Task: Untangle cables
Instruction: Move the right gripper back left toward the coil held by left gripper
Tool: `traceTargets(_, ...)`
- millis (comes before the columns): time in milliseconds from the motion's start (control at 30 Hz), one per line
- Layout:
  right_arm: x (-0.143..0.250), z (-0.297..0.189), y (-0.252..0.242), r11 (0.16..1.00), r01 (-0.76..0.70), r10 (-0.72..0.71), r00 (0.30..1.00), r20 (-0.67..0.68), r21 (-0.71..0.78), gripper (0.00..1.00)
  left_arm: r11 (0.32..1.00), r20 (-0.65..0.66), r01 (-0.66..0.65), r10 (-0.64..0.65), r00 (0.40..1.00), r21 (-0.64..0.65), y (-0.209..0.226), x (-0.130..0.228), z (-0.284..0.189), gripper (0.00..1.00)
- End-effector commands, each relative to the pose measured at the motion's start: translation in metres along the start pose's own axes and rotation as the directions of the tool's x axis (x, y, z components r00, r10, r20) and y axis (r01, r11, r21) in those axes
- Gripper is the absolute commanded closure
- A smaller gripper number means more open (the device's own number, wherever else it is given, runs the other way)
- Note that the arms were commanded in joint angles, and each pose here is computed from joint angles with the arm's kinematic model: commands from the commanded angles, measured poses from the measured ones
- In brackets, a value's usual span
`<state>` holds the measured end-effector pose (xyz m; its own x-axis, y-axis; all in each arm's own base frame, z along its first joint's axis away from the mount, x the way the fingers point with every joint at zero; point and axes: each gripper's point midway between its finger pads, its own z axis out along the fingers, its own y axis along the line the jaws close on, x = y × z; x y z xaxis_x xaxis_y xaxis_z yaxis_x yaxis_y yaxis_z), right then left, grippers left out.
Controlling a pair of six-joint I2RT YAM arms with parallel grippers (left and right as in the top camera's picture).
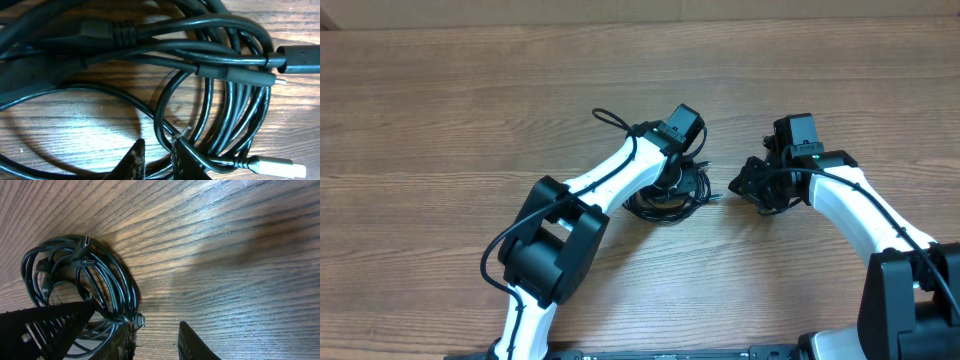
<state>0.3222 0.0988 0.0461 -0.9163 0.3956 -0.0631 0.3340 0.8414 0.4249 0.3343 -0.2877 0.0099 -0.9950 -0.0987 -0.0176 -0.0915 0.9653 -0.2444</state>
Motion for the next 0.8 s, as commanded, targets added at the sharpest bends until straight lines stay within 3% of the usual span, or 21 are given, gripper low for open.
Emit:
traceTargets(0, -0.005, 0.000, -0.001, 1.000, -0.006, 0.006, 1.000, 0.012, 0.005, 0.73, 0.999, -0.002, 0.010, -0.010, 1.000, -0.040, 0.010, 0.004, 0.007, 0.79)
traceTargets(533, -0.004, 0.000, -0.001, 1.000, -0.007, 0.007, 1.000, 0.011, 0.005, 0.73, 0.991, 0.017, 0.107, -0.106, 0.994, -0.075, 0.030, 0.011, 0.030, 0.82)
traceTargets(633, -0.003, 0.000, -0.002, 1.000, -0.008, 0.008, 1.000, 0.007, 0.008, 0.73, 0.991, 0.029, 0.109, -0.107, 0.994, -0.083, 0.034, 0.010, 0.032, 0.94)
traceTargets(767, 0.000, 0.000, -0.004, 1.000, -0.014, 0.014, 1.000, -0.007, 0.016, 0.73, 0.991, 0.022, 0.104, -0.102, 0.994, -0.088, 0.039, 0.005, 0.028, 0.96)
